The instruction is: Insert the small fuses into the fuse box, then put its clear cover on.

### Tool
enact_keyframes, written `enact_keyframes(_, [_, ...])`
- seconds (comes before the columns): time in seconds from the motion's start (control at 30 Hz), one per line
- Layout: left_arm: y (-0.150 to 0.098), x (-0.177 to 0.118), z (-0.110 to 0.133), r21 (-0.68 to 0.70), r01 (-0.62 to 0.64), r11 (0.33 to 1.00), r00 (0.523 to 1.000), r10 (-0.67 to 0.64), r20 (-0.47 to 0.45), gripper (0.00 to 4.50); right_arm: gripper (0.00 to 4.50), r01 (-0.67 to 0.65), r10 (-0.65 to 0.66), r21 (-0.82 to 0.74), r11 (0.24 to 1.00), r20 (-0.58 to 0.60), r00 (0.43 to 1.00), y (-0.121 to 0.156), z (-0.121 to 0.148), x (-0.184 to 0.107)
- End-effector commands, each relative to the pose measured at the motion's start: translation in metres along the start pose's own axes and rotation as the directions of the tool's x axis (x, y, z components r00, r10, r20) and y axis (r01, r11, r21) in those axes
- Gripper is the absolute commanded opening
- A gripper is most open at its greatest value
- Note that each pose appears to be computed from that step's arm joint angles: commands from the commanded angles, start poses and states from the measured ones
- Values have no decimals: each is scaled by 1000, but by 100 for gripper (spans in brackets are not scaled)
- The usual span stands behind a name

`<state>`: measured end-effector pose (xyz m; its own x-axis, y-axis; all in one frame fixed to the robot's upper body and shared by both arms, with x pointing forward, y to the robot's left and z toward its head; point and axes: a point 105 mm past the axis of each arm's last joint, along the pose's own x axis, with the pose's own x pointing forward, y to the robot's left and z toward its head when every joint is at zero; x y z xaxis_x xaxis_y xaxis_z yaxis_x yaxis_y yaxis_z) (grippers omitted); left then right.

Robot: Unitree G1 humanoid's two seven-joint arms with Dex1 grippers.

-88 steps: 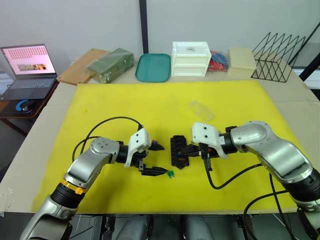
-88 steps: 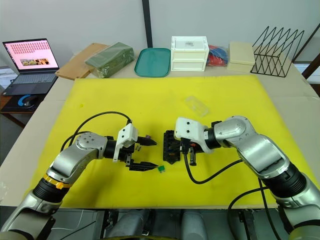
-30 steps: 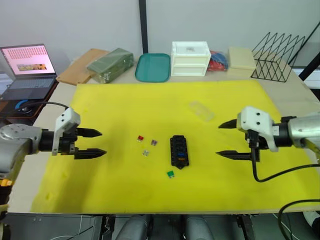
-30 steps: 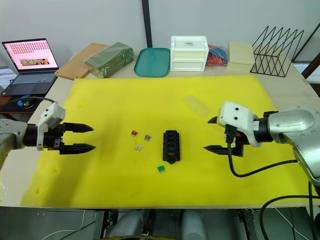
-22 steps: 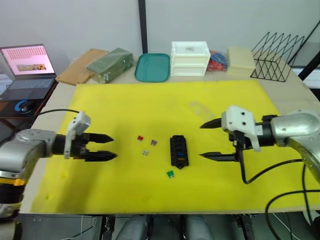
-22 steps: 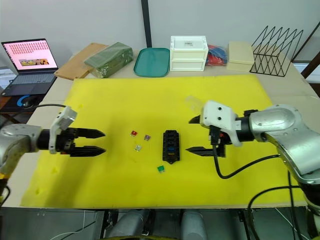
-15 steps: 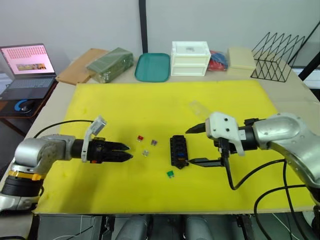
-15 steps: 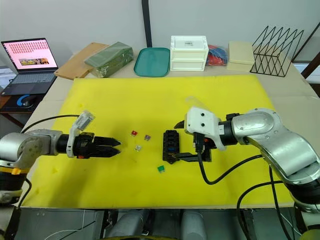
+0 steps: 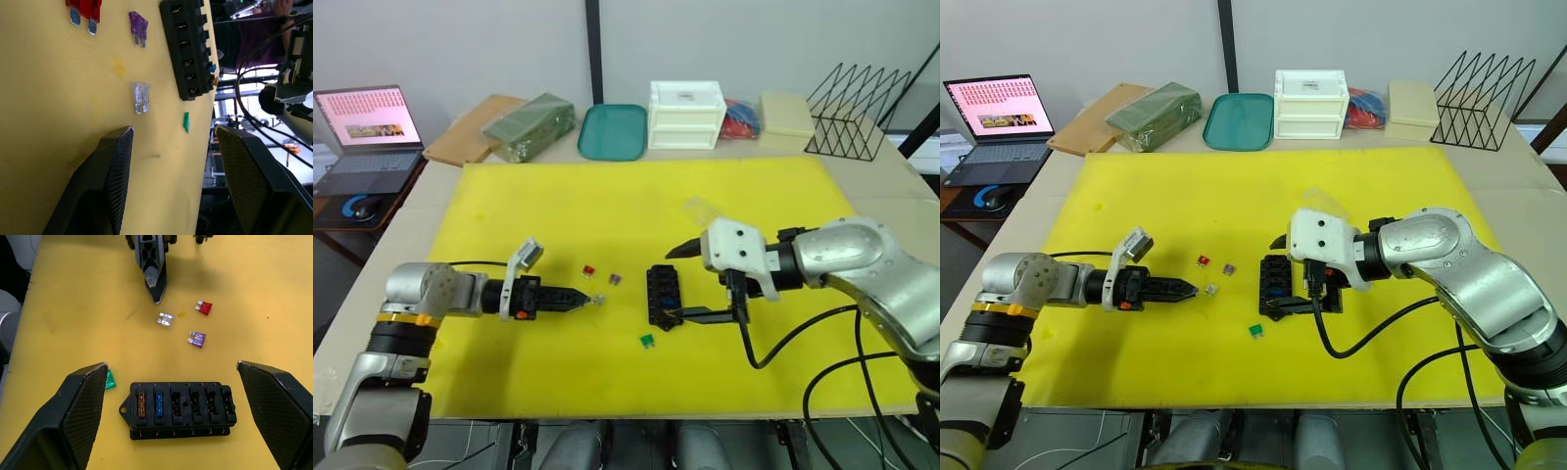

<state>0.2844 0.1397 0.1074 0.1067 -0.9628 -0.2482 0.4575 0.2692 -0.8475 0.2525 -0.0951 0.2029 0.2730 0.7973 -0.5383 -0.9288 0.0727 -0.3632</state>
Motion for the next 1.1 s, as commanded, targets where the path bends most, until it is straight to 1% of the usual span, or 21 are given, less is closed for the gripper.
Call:
enact_keyframes(0.03, [-2,-2,16,53,-17,998,999,14,46,284,450,20,-20,-49,999,5,1000,-3,8,-3])
enact_keyframes(0.13, [-3,-14,41,102,-54,993,990,40,133,284,450,16,-16,-53,998,-2,1000,-2,8,-2])
enact_keyframes(0.2, [-3,-23,52,120,-75,990,985,55,163,284,450,14,-14,-53,998,-3,1000,-2,8,-2])
enact_keyframes(0.33, [0,-35,59,144,-112,983,981,87,175,284,450,9,-10,-57,998,0,1000,-3,10,-1])
enact_keyframes(0.43, [6,-38,63,143,-132,981,979,106,173,284,450,8,-8,-61,998,6,1000,-4,13,1])
enact_keyframes(0.63, [19,-19,58,156,-130,979,989,116,97,284,450,14,-14,-70,997,7,1000,-6,14,2])
enact_keyframes(0.77, [21,-10,57,152,-105,983,993,96,66,284,450,18,-17,-72,997,5,1000,-6,14,2])
enact_keyframes(0.83, [23,-5,53,163,-94,982,995,89,37,284,450,21,-21,-71,997,1,1000,-6,14,1])
enact_keyframes(1.1, [23,5,48,163,-62,985,998,62,2,284,450,35,-35,-62,998,-7,999,-5,13,-2])
